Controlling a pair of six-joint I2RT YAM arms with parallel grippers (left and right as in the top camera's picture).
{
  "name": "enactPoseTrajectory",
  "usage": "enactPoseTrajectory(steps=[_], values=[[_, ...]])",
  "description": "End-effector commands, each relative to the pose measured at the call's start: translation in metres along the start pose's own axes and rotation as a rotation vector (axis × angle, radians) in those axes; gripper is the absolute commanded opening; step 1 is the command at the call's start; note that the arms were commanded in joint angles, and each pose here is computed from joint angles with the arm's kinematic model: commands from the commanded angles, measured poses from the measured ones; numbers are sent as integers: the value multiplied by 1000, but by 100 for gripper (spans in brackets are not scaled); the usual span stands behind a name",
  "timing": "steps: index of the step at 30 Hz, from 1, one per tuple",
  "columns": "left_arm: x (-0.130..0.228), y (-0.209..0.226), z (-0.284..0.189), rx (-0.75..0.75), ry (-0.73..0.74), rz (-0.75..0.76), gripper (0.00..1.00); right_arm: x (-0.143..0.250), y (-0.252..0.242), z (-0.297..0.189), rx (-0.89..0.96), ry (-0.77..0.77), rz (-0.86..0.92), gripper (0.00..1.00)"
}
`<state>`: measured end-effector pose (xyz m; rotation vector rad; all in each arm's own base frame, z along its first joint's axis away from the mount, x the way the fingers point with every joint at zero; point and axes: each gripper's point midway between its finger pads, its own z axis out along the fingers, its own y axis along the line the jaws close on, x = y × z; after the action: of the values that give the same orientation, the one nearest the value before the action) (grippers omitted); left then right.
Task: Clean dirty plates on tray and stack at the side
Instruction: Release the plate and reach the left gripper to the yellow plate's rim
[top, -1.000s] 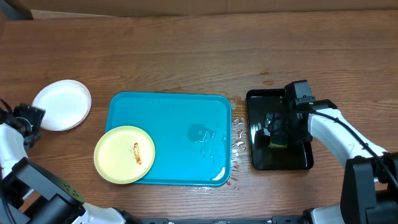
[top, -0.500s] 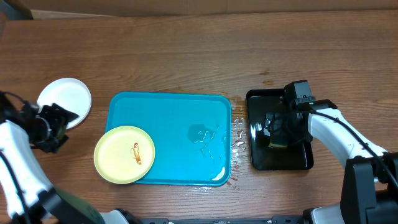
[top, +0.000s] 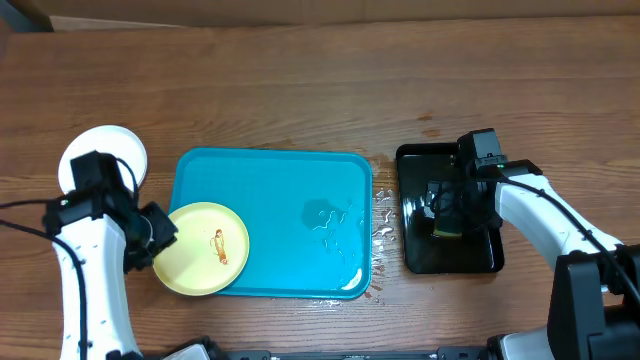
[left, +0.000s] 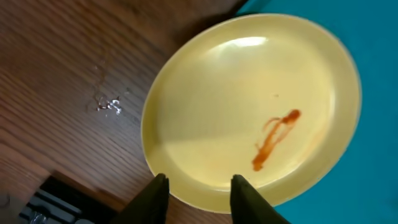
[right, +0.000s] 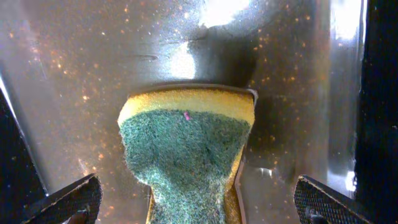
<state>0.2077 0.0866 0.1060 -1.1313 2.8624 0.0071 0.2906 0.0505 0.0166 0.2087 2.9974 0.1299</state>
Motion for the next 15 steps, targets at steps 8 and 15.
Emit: enactPoseTrajectory(steps=[8,15], values=[[-11,26,36,-183,17,-23,36,-1,-2,-3,6,-14,7,100],[-5,30,60,-204,45,-27,38,-1,-2,-3,6,-14,7,100]])
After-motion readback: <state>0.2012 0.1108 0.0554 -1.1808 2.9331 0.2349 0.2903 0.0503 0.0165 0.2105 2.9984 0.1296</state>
